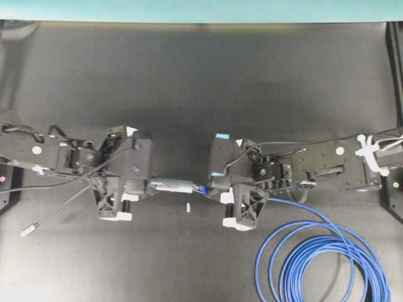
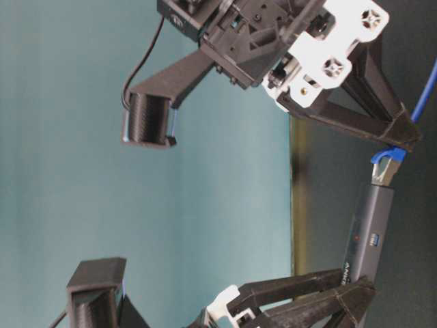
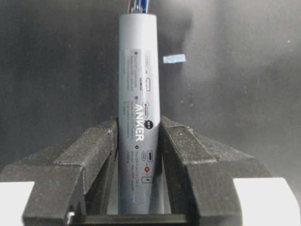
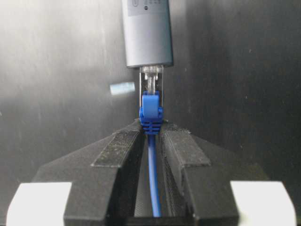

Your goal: Insert the LAN cable into the hub.

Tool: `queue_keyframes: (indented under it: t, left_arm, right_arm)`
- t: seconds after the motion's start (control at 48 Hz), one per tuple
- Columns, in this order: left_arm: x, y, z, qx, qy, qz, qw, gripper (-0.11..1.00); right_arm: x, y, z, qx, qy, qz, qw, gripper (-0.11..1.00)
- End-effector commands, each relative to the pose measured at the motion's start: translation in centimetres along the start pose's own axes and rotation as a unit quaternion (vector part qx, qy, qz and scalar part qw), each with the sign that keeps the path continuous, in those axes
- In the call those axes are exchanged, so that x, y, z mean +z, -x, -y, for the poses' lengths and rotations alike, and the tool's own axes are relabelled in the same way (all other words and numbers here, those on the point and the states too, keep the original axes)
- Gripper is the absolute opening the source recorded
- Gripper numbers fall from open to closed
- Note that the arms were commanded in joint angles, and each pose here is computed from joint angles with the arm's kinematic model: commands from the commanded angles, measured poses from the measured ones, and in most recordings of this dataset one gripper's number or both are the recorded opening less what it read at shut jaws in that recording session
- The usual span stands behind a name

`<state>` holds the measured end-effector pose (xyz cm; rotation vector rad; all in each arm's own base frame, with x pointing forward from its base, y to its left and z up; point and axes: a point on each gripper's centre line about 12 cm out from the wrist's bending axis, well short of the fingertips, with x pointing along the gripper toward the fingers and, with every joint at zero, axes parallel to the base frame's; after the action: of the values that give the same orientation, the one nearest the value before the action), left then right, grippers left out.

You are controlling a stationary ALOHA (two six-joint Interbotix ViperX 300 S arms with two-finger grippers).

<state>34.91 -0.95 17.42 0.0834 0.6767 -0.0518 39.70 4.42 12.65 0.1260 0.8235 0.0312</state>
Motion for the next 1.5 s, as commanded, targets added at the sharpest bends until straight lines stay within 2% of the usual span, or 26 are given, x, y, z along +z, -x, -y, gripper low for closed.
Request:
queue_keyframes:
  t: [0.0, 0.271, 0.625, 0.999, 1.478]
  left_arm:
    - [1.3, -0.1, -0.2, 0.002, -0.007, 0.006, 1.0000, 0.28]
    - [1.3, -0.4, -0.2, 0.000, -0.024, -0.048, 0.9986, 0.28]
    - [2.5, -0.3, -0.9, 0.006, -0.029, -0.051, 0.9983, 0.28]
    - [2.9, -0.8, -0.8, 0.001, -0.050, -0.075, 0.9959, 0.28]
    - [2.9, -0.9, -0.8, 0.001, -0.059, -0.075, 0.9954, 0.28]
  right_arm:
    - [1.1, 0.1, -0.5, 0.003, 0.015, 0.007, 0.9999, 0.10]
    - [1.5, 0.3, -0.3, 0.002, 0.013, 0.007, 0.9999, 0.10]
    - [1.3, 0.3, -0.1, -0.005, 0.019, -0.026, 0.9995, 0.10]
    - [1.8, 0.6, 0.6, -0.010, 0.014, -0.019, 0.9997, 0.10]
    - [2.1, 0.6, 1.2, -0.014, 0.010, -0.011, 0.9998, 0.10]
